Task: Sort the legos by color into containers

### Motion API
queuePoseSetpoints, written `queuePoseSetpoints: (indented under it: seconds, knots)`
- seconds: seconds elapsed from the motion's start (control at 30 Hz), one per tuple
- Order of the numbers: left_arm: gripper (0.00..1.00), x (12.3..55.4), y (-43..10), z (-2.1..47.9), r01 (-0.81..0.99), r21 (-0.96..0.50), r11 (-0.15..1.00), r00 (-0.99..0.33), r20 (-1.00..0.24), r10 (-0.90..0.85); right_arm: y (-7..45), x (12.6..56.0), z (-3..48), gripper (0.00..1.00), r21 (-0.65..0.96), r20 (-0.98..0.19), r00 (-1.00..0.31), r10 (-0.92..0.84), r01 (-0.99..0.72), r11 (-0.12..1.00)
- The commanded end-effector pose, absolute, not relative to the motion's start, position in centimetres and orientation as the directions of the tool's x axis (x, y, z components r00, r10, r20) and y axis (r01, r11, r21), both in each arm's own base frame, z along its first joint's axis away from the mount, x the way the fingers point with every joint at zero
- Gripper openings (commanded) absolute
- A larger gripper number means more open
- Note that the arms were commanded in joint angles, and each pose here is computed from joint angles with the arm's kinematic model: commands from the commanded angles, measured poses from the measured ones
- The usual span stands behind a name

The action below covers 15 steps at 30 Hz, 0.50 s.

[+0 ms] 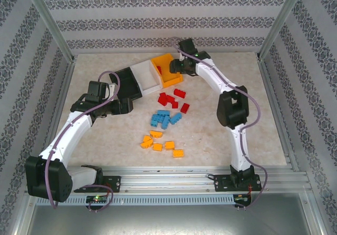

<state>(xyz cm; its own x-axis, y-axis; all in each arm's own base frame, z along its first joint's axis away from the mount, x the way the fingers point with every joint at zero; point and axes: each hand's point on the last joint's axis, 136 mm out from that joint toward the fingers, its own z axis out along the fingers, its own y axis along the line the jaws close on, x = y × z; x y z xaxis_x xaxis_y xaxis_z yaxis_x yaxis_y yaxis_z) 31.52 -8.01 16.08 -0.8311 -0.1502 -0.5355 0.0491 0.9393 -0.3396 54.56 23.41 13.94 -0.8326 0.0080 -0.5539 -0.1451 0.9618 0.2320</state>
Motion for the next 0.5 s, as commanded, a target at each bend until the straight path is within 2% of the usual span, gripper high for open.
queuePoseSetpoints:
  seconds: [0.0, 0.2, 0.3, 0.47]
  knots:
    - [1.00, 31.4, -7.8, 16.0, 0.062, -0.336, 0.940, -0.826, -0.545, -0.141, 22.7, 54.6, 10.6, 0.64, 0.128, -0.491, -0.869, -0.064, -0.145, 0.981]
    - [1.00, 31.4, -8.0, 15.6, 0.065, -0.337, 0.939, -0.836, -0.533, -0.133, 21.7, 56.6, 8.7, 0.61, 0.069, -0.482, -0.875, -0.042, -0.086, 0.994]
    - [1.00, 31.4, -8.1, 15.7, 0.065, -0.342, 0.938, -0.836, -0.531, -0.135, 20.5, 56.8, 8.1, 0.55, 0.028, -0.475, -0.880, -0.028, -0.047, 0.998]
    - [1.00, 31.3, -8.0, 15.7, 0.064, -0.342, 0.938, -0.836, -0.531, -0.137, 17.3, 55.9, 7.3, 0.39, -0.039, -0.451, -0.892, 0.034, 0.058, 0.998]
